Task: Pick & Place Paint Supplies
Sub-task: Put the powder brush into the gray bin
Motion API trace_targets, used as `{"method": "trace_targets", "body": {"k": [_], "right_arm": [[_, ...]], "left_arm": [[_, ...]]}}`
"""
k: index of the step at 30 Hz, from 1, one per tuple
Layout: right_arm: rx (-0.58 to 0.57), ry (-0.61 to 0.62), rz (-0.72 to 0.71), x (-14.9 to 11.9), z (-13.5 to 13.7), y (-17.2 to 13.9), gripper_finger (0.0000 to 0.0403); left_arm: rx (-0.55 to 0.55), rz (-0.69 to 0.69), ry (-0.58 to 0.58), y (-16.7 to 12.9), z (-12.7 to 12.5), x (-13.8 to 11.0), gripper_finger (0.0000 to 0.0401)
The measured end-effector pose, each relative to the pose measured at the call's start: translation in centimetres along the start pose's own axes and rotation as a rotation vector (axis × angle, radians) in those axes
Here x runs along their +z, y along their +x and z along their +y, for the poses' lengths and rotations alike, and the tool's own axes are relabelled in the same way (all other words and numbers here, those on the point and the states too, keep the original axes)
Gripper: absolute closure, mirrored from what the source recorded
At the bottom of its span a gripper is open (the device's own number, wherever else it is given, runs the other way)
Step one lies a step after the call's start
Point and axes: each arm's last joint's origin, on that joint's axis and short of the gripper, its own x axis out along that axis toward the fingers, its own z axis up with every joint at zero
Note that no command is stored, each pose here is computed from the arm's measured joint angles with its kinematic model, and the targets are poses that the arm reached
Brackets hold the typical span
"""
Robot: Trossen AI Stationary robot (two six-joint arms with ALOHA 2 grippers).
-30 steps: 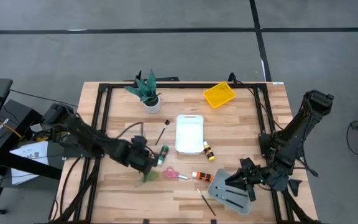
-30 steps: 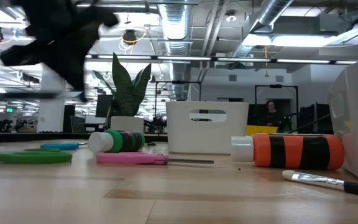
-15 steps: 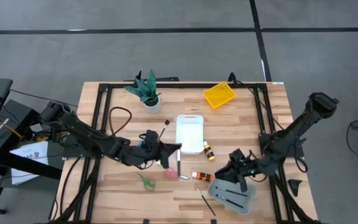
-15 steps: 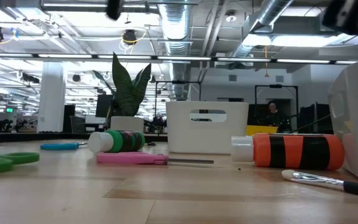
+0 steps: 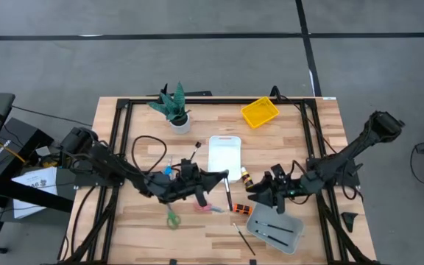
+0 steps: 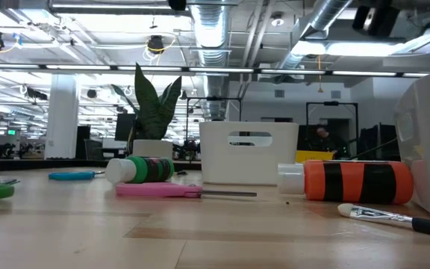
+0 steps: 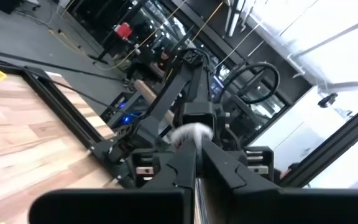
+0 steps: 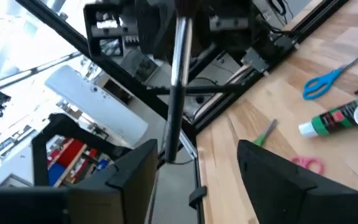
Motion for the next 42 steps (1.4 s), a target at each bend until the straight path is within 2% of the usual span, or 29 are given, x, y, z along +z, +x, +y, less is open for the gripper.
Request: {"method": "trace_targets", "body": {"k": [5,13,42], "right_arm": [[0.027,0.000,0.021,0.8,-0.2,0.6,0.0181],[0.054,-0.026,0.028,2.0,-0.4,1.2,0.0195],[0.104,-0.044,0.090,4.0,-2.1,2.2,0.0196]], "left_arm": [[0.000,-0.009,-0.012,0.6,0.2,-0.5,0.0397],[0.007,-0.036,-0.004,1.8,0.3,0.2,0.0398],[0.004,-0.048,-0.025,3.3,1.6,1.5,0.0397]]}}
